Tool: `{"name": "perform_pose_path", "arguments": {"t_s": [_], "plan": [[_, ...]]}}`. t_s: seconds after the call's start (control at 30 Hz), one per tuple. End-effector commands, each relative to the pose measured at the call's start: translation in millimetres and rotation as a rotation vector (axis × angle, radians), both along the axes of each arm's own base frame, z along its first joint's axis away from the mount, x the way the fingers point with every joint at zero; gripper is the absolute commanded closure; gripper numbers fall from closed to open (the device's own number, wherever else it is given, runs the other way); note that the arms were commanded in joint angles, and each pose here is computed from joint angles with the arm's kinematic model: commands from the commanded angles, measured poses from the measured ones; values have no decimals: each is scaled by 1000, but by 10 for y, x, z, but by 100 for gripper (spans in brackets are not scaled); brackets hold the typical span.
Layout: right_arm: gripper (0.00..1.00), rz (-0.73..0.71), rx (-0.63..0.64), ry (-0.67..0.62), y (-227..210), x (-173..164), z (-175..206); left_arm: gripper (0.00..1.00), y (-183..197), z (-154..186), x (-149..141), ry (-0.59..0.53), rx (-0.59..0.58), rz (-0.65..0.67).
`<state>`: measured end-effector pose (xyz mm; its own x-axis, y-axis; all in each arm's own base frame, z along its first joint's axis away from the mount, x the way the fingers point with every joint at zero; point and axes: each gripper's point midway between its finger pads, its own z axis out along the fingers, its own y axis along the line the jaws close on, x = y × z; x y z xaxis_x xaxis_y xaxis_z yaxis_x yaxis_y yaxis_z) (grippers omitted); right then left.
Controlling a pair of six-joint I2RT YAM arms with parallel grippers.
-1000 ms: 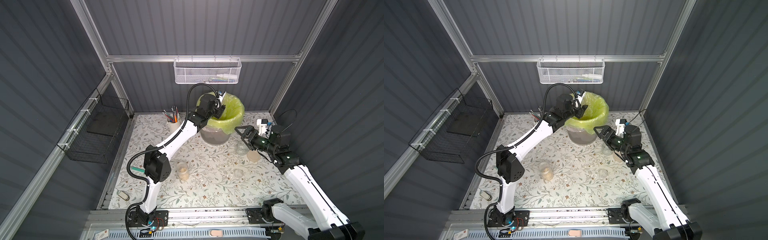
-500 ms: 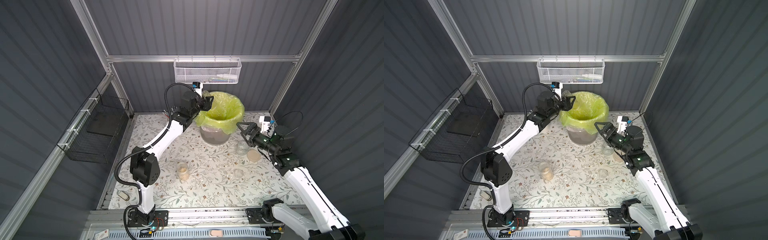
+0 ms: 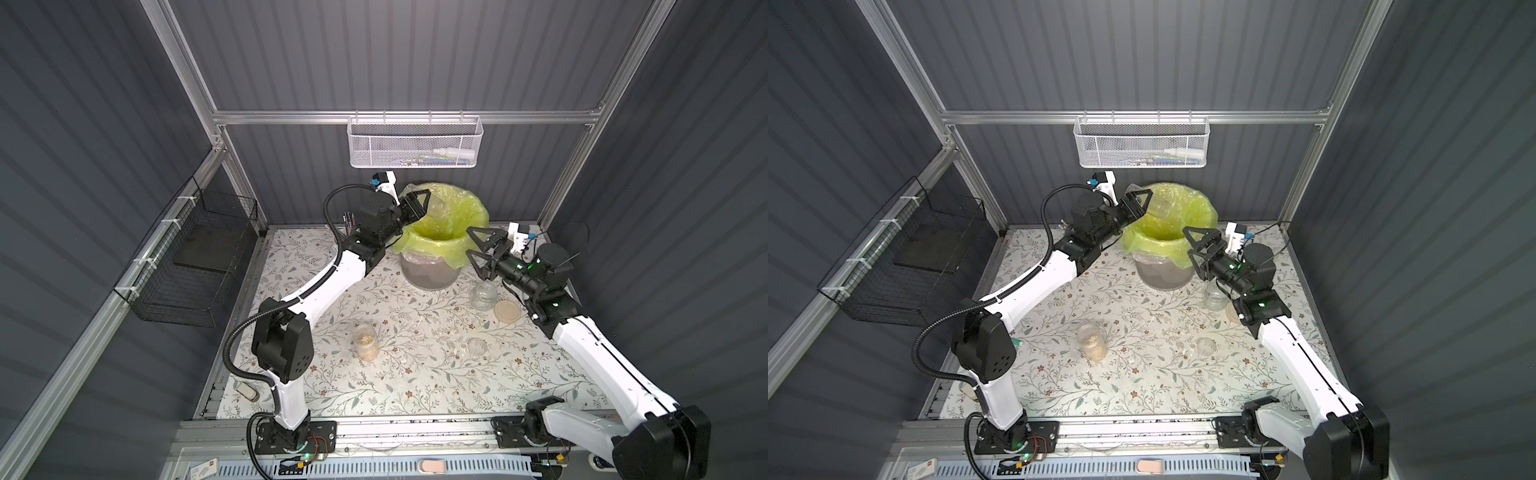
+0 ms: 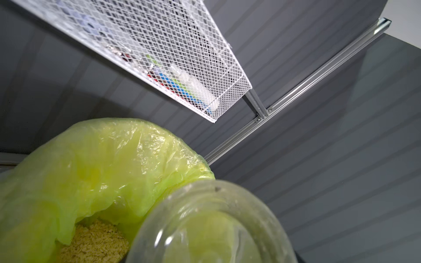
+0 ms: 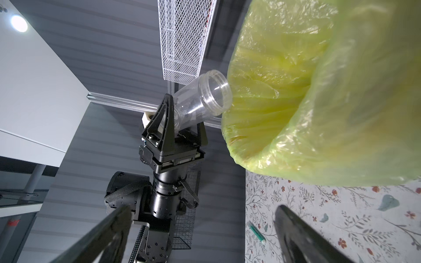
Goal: Empty expired oatmeal from jars
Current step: Pour the expired oatmeal into the trash bin, then place the jar at the center of the board.
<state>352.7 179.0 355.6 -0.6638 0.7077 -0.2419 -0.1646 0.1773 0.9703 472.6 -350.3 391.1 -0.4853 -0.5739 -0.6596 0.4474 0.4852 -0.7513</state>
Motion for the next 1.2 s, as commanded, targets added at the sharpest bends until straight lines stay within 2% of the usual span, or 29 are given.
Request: {"name": "perform_pose_path", "arguments": {"t_s": [0.0, 0.17, 0.33, 0.63, 0.87, 0.9, 0.93, 1.17], "plan": [[1, -4, 41, -70, 87, 64, 262, 64, 109, 370, -175, -17, -146, 21], [2, -45, 40, -47, 144, 190, 166, 65, 241, 229, -199, 58, -258, 79], [4, -38, 34, -37, 298, 265, 150, 65, 255, 325, -302, 69, -320, 87], [10, -100, 39, -33, 479, 440, 177, 65, 297, 264, -411, 157, -386, 119], [12, -96, 21, -47, 636, 472, 248, 65, 281, 175, -435, 206, -434, 121], [12, -100, 22, -46, 644, 482, 241, 65, 274, -5, -434, 238, -415, 127], [12, -105, 26, -43, 648, 491, 232, 65, 268, -14, -450, 245, -421, 123], [13, -113, 46, -23, 758, 549, 164, 66, 325, -20, -554, 260, -458, 132]]}}
